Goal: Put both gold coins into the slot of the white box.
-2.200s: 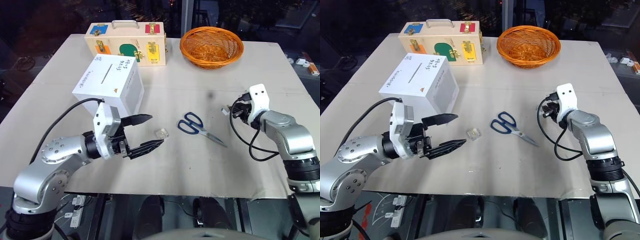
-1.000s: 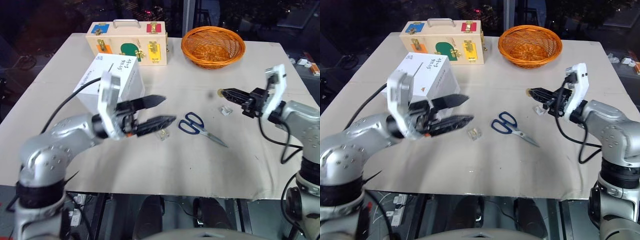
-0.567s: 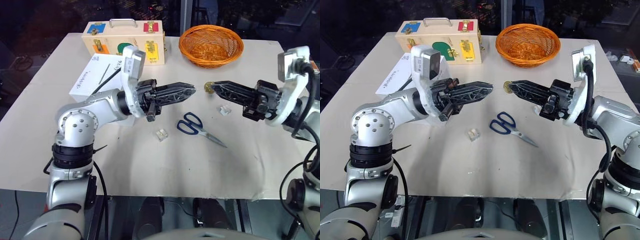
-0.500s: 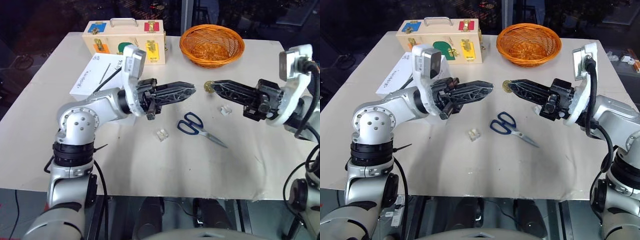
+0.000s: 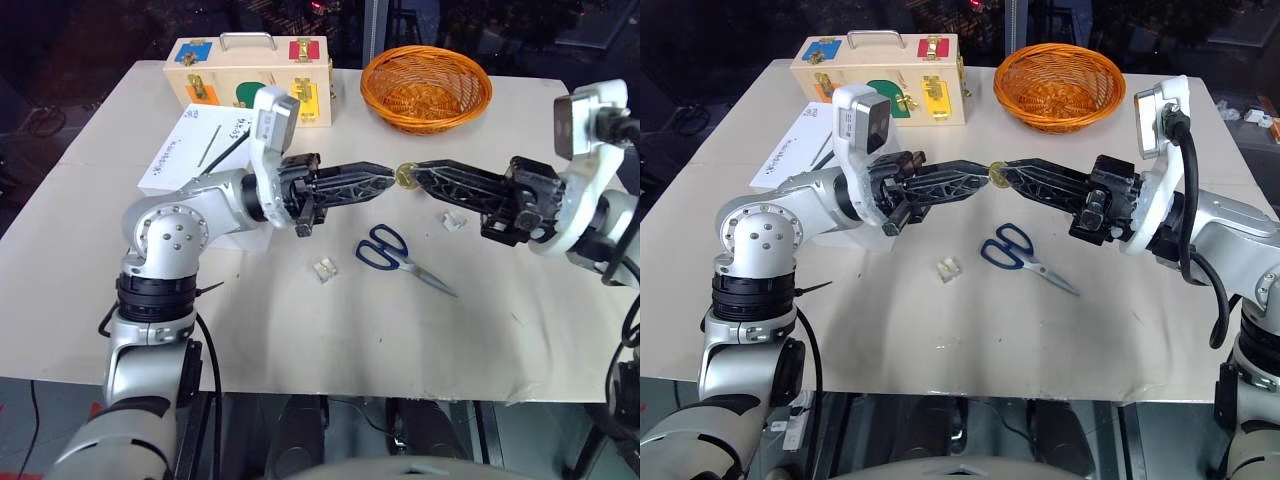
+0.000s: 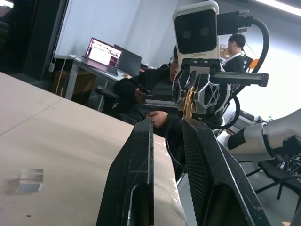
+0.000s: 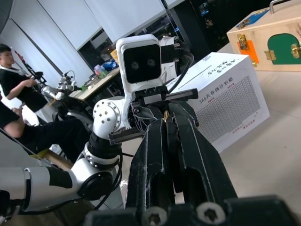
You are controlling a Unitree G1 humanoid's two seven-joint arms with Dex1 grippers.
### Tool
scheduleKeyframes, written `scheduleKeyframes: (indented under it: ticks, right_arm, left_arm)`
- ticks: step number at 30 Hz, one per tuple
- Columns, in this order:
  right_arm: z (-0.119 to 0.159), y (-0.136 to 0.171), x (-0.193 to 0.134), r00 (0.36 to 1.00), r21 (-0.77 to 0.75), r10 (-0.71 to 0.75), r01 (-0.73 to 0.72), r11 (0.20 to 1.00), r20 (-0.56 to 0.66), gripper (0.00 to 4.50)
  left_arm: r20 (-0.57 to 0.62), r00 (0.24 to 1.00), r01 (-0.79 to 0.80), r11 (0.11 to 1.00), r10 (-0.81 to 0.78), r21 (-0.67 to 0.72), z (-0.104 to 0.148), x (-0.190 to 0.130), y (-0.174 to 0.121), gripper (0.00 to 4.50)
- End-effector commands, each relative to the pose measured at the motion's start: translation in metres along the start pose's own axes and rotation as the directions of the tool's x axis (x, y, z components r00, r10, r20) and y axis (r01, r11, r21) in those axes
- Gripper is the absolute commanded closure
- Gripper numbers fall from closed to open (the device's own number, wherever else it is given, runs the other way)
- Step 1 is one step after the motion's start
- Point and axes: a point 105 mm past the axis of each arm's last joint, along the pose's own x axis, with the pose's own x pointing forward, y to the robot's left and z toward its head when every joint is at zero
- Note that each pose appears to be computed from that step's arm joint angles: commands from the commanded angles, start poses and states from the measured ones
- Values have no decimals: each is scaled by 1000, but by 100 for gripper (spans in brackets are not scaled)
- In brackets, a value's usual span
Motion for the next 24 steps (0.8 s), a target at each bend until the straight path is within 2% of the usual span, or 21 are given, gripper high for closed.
scheduleKeyframes:
  ticks: [1, 24]
  right_arm:
    - [3, 9, 3, 999, -19, 49, -49, 999, 6, 450]
    - [2, 6, 4, 998, -17, 58, -58, 998, 6, 450]
  left_arm:
    - [15, 998, 58, 997, -58, 48, 12, 5, -14, 355]
    - [3, 996, 91, 996, -91, -2, 8, 0, -22, 355]
